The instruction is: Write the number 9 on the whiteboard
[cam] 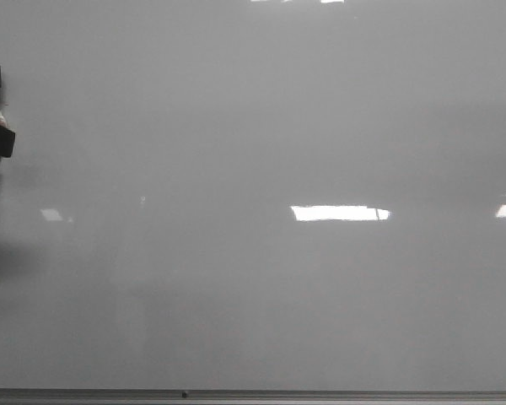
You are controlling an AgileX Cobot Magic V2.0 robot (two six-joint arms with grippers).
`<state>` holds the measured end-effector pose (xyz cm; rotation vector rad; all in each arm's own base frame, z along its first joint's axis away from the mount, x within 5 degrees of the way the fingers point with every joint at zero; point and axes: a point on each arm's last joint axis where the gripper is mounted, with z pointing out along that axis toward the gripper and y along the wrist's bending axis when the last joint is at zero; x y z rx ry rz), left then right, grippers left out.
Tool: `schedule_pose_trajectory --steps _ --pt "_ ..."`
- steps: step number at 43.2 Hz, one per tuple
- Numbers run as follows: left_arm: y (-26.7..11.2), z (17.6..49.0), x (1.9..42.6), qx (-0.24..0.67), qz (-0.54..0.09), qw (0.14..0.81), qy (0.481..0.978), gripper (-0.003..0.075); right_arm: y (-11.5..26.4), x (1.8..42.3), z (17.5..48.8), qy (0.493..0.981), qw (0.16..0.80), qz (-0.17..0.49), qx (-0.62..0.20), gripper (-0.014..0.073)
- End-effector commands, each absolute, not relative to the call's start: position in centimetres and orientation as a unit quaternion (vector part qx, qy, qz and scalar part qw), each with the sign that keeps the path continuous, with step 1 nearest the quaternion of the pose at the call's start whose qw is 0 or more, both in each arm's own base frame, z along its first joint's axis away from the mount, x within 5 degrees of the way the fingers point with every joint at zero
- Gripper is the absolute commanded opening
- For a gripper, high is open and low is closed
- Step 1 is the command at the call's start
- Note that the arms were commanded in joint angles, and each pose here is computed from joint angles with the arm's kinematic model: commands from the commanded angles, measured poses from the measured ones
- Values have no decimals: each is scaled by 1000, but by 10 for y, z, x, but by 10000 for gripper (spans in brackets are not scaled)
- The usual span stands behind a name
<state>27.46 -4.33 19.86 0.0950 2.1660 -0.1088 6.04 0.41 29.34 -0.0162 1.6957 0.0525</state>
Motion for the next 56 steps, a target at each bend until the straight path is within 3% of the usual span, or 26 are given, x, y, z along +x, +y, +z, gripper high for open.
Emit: schedule_pose_trajectory --steps 1,15,24,31,35,42,50,56 --pt "-44 225 273 21 -58 494 867 -19 3 62 311 716 698 18 -2 593" --pt "-47 255 257 40 -71 429 899 -19 3 62 311 717 697 18 -2 593" --pt "-78 286 237 181 -81 414 888 -19 5 64 305 775 632 24 -10 593" --pt "-116 312 215 317 -114 413 846 -18 7 73 312 818 574 23 -34 593" --pt "-137 322 198 438 -121 396 798 -19 13 78 321 830 551 37 -77 593" --pt "-168 340 166 565 -171 360 723 -19 37 83 340 838 486 97 -228 593" --pt "-185 346 139 658 -183 329 652 -19 70 85 363 793 428 206 -382 593" --pt "-192 344 126 709 -182 317 604 -19 92 92 382 740 428 264 -446 593"
